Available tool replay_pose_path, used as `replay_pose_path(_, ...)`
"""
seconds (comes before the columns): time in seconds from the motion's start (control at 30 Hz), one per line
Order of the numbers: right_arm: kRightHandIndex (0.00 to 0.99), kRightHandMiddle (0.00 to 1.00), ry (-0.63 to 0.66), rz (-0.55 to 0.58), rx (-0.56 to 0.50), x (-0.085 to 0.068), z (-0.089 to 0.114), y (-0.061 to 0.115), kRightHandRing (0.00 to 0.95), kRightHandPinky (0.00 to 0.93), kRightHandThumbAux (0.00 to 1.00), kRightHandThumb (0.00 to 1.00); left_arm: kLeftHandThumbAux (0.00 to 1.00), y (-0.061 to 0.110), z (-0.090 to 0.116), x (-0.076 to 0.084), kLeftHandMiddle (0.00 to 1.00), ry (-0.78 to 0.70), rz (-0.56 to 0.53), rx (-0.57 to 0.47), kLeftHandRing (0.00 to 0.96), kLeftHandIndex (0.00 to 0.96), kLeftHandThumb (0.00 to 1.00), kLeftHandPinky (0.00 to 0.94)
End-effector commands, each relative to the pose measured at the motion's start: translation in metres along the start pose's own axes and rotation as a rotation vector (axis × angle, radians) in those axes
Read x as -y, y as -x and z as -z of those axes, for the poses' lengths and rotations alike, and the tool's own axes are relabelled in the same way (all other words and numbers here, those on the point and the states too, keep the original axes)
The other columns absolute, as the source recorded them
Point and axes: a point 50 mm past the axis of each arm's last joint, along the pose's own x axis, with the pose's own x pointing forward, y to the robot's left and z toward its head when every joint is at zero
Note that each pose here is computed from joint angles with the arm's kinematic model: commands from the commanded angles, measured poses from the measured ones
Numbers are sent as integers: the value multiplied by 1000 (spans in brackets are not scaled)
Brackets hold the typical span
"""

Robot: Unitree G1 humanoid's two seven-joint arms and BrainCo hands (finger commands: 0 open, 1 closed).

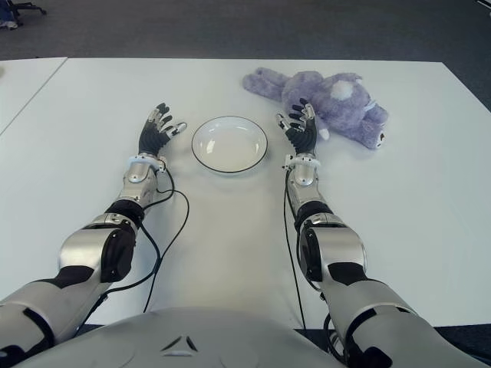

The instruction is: Put the doll into the plate.

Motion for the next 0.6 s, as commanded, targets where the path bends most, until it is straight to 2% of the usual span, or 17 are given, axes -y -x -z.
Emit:
replay_pose_path(0.03, 118, 221, 52, -18, 42, 7, -11, -11, 251, 262, 663, 260, 734, 68, 103, 1, 86, 64, -16, -482, 94, 35, 0, 128)
replay_pose_path(0.2, 112, 221, 72, -18, 67, 12, -20, -20, 244, 256, 665, 254, 730, 68, 103, 2, 87, 62, -16, -484, 93, 36, 0, 127)
replay_pose_path(0.6, 107, 228, 166, -28, 134, 17, -31, -28, 262, 288, 652, 256, 731, 68, 103, 2, 88, 59, -11, -482, 95, 38, 0, 130)
